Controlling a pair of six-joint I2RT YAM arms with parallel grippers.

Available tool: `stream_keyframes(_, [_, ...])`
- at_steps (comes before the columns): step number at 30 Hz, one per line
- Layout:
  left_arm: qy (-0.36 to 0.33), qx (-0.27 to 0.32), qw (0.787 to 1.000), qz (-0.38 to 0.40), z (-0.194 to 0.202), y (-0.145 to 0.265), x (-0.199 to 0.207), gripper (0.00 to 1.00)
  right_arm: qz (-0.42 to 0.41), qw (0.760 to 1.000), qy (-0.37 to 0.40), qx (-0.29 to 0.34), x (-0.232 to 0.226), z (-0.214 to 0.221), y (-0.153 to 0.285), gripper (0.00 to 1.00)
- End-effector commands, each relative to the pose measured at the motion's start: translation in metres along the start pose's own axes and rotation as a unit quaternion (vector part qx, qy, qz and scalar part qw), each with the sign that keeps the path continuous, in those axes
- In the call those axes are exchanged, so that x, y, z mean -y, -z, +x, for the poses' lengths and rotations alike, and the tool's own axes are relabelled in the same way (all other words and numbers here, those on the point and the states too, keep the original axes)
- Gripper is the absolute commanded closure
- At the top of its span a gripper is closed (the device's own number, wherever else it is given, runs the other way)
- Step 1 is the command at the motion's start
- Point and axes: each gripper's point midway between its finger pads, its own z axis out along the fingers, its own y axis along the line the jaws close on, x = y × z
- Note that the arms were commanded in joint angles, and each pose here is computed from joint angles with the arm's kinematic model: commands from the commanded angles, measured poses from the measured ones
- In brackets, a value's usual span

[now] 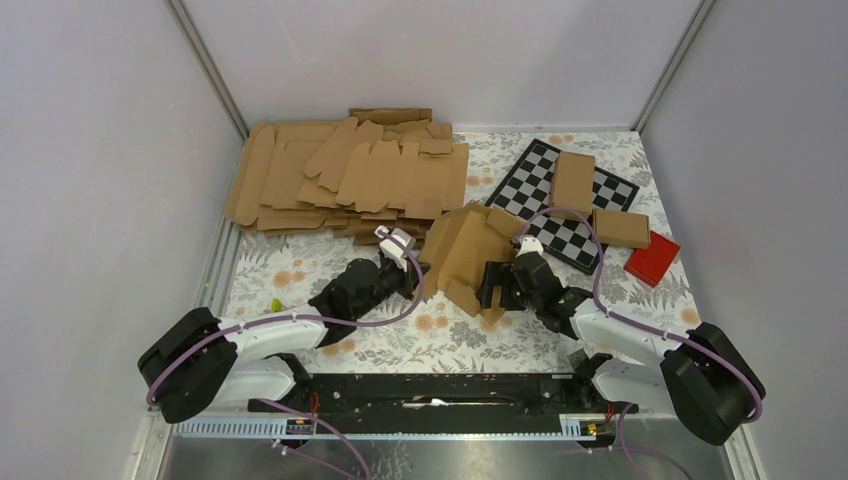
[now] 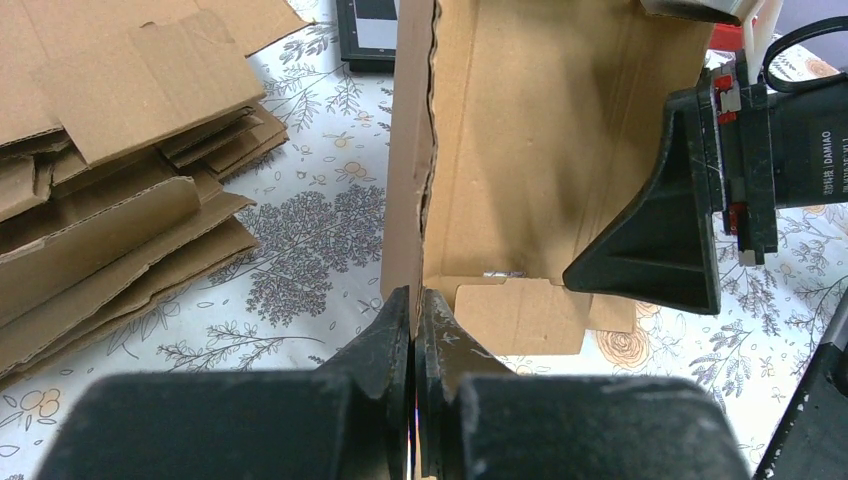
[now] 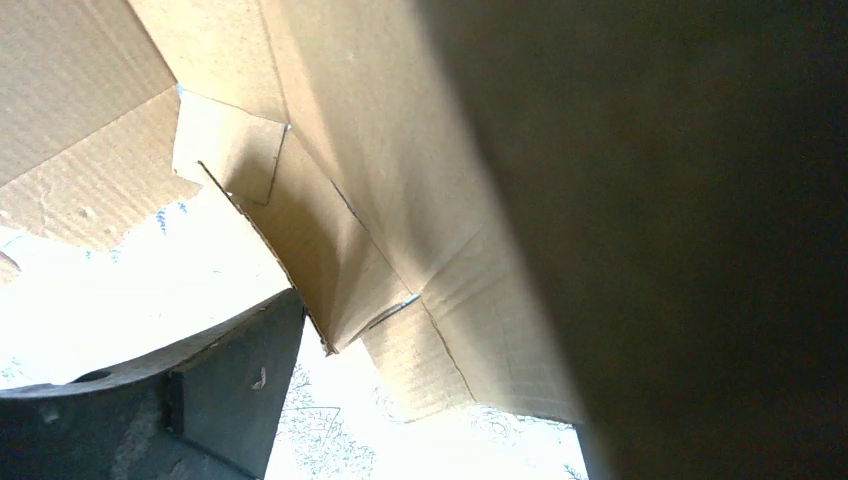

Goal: Fold the paper box

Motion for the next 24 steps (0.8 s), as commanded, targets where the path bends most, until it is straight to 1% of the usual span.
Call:
stream_keyframes(1, [0.009,0.033,0.999,0.023,-0.015,-0.004,0.011,1.00,-0.027,0.999,0.028,0.018,-0.017,-0.014,0.007,0.01])
stream_keyframes(6, [0.017,0.030,0.999,0.028,-0.014,-0.005,0.013,1.00,-0.078,0.995,0.041,0.048,-0.035,-0.025,0.014,0.01])
stream_keyframes(8, [0.023,0.031,0.999,0.030,-0.016,-0.004,0.014,1.00,-0.103,0.991,0.045,0.070,-0.043,-0.032,0.020,0.01])
stream_keyframes(11, [0.036,0.036,0.998,0.032,-0.020,-0.002,0.016,1.00,-0.118,0.987,0.048,0.102,-0.045,-0.039,0.026,0.01])
stream_keyframes(16, [0.062,0.040,0.997,0.028,-0.022,-0.003,0.017,1.00,-0.101,0.986,0.059,0.123,-0.040,-0.048,0.030,0.01])
stream_keyframes(21, [0.097,0.073,0.993,-0.004,-0.027,-0.006,0.005,1.00,-0.078,0.983,0.056,0.154,-0.030,-0.058,0.037,0.01])
stream_keyframes(22, [0.099,0.082,0.992,-0.005,-0.028,-0.006,0.004,1.00,-0.074,0.982,0.054,0.163,-0.028,-0.061,0.039,0.02])
stream_keyframes(24, [0.100,0.091,0.991,-0.010,-0.029,-0.006,0.002,1.00,-0.064,0.980,0.052,0.180,-0.024,-0.067,0.043,0.08])
